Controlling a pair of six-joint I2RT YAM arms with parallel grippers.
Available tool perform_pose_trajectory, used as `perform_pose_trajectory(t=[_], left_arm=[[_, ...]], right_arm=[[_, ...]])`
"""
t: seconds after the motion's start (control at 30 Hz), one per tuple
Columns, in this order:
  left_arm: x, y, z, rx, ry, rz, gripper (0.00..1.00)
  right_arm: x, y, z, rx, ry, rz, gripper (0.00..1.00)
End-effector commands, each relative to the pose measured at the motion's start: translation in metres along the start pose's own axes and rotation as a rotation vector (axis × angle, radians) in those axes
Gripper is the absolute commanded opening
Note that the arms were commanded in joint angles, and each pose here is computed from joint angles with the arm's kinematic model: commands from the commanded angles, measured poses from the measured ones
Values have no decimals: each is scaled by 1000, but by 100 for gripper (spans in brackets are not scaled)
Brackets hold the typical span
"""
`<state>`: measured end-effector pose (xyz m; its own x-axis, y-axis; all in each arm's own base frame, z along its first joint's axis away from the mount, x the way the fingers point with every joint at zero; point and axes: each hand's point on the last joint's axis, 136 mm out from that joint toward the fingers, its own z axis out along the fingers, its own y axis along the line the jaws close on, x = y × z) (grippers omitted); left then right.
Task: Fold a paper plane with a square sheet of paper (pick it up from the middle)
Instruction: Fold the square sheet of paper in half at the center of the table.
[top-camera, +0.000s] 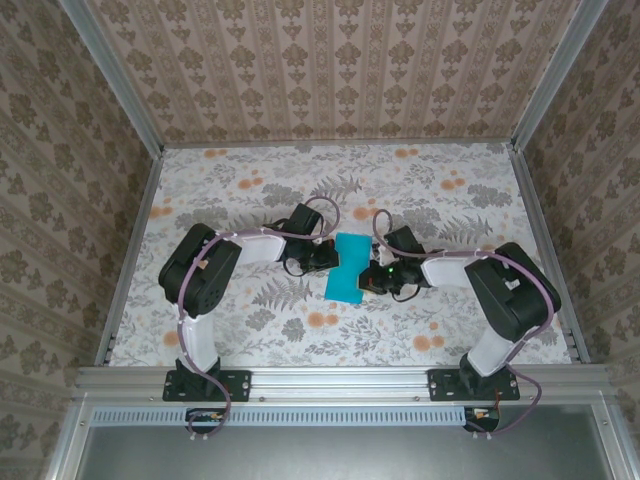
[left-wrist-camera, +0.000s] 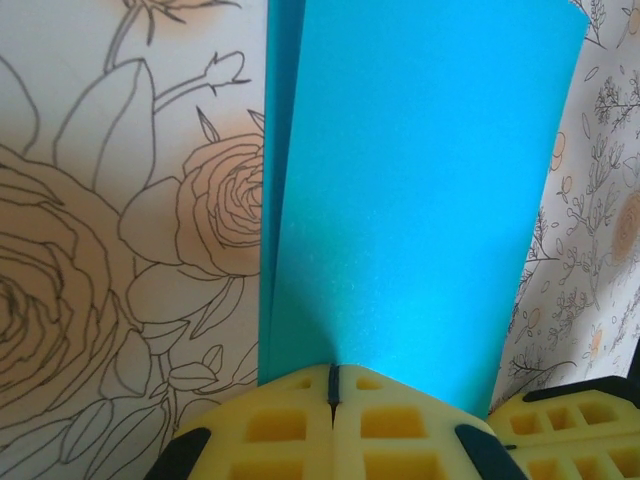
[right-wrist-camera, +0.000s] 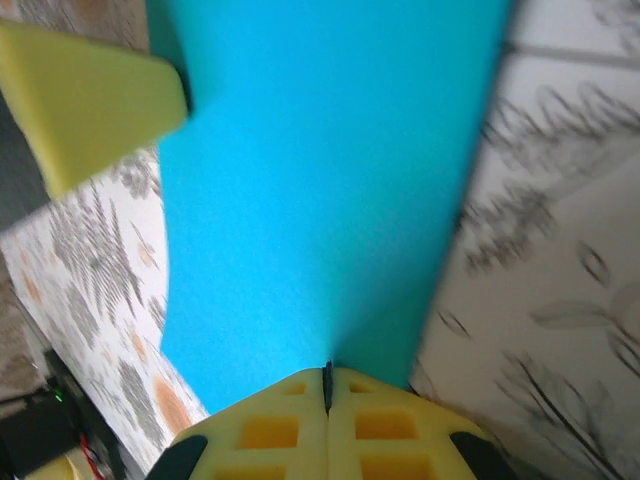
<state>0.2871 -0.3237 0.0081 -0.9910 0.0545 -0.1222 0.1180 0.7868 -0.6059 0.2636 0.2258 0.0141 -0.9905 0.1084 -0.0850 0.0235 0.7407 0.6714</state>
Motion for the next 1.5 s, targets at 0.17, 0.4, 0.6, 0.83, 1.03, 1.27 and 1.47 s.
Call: perform_pose_trajectory(t=[0.17, 0.4, 0.6, 0.83, 1.03, 1.27, 1.47], left_arm=[[89, 130, 21, -452, 207, -160, 0], [89, 129, 23, -451, 208, -160, 0], [93, 133, 24, -468, 211, -179, 0], [95, 135, 26, -476, 220, -187, 0], [97, 138, 26, -487, 225, -191, 0], [93, 136, 24, -484, 221, -185, 0], [73, 117, 2, -466, 149, -180, 0]], right_arm=[[0, 32, -30, -72, 15, -87, 0], [-14, 51, -5, -95, 12, -91, 0], [-2, 46, 16, -93, 78, -92, 0], [23, 19, 20, -35, 152, -72, 0], [50, -12, 9, 1, 182, -27, 0], [65, -28, -10, 14, 169, 10, 0], [18, 17, -37, -36, 28, -66, 0]])
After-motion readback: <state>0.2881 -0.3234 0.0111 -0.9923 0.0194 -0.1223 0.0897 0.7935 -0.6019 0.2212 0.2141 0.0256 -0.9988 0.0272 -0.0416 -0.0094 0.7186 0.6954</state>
